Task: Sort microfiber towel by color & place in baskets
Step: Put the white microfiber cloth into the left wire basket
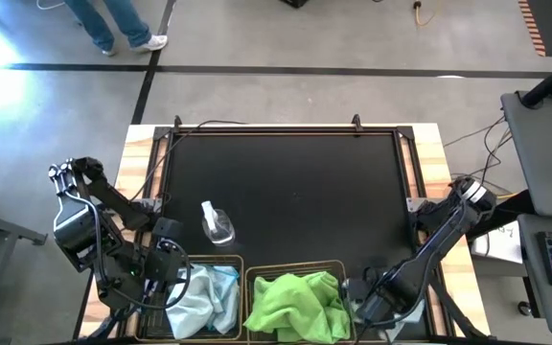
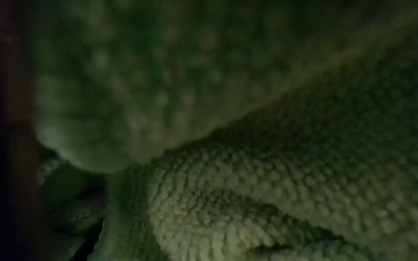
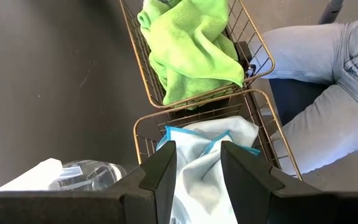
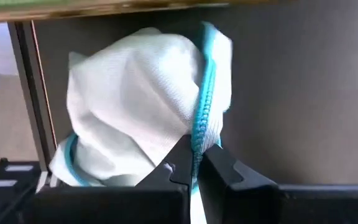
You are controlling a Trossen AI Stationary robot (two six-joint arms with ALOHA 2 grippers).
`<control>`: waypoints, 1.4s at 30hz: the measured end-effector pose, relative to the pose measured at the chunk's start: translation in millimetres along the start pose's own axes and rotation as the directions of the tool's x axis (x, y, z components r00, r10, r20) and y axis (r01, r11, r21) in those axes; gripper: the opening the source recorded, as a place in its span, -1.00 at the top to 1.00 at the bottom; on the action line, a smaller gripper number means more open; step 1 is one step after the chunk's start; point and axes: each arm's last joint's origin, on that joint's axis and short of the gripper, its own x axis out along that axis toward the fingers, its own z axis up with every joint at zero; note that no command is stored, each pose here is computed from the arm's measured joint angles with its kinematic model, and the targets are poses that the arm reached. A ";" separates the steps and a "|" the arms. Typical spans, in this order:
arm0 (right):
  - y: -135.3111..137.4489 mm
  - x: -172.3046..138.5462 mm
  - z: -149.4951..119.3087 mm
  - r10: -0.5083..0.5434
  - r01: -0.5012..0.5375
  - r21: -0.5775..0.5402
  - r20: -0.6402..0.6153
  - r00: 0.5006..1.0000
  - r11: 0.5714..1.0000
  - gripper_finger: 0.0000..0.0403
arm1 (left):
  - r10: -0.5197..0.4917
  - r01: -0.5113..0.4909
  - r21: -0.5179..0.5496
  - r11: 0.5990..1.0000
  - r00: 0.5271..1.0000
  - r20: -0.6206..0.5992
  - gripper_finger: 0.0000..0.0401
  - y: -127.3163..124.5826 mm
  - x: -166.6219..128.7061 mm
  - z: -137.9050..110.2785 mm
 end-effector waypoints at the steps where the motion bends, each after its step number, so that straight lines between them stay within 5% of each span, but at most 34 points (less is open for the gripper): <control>1: -2.6 -5.2 -2.1 -0.006 0.006 0.024 0.011 1.000 1.000 0.96 | 0.000 0.000 0.000 1.000 1.000 0.000 0.45 0.0 0.0 0.0; 8: -20.5 -46.3 -12.4 -0.042 -0.003 0.190 0.231 0.972 0.982 0.96 | -0.001 0.001 0.000 1.000 1.000 0.000 0.45 -0.1 0.0 0.0; 13: -33.0 -75.7 -15.9 -0.107 -0.014 0.242 0.478 0.872 0.970 0.96 | -0.001 0.001 -0.012 1.000 1.000 0.000 0.45 0.0 0.0 0.1; 16: -37.6 -94.0 -14.3 -0.153 -0.022 0.254 0.646 0.748 0.967 0.96 | -0.001 0.001 -0.038 0.999 1.000 0.000 0.45 -0.1 0.0 0.1; 23: -38.2 -142.7 -5.1 -0.240 -0.025 0.265 0.905 0.352 0.964 0.96 | -0.003 0.004 -0.058 0.998 1.000 0.004 0.45 -0.3 0.0 0.5; 30: -22.3 -175.9 10.2 -0.154 0.065 0.148 0.983 0.097 0.987 0.96 | 0.064 -0.063 -0.017 0.998 0.996 0.060 0.45 1.1 0.0 2.8; 35: -16.3 -177.5 24.3 -0.164 0.071 0.162 0.986 0.017 0.984 0.96 | 0.160 -0.170 0.043 0.984 0.970 0.182 0.45 1.6 -1.0 10.3; 42: -21.2 -163.4 53.8 -0.228 0.074 0.228 0.974 0.000 0.971 0.96 | 0.373 -0.377 -0.057 0.925 0.863 0.342 0.45 6.3 -4.2 19.9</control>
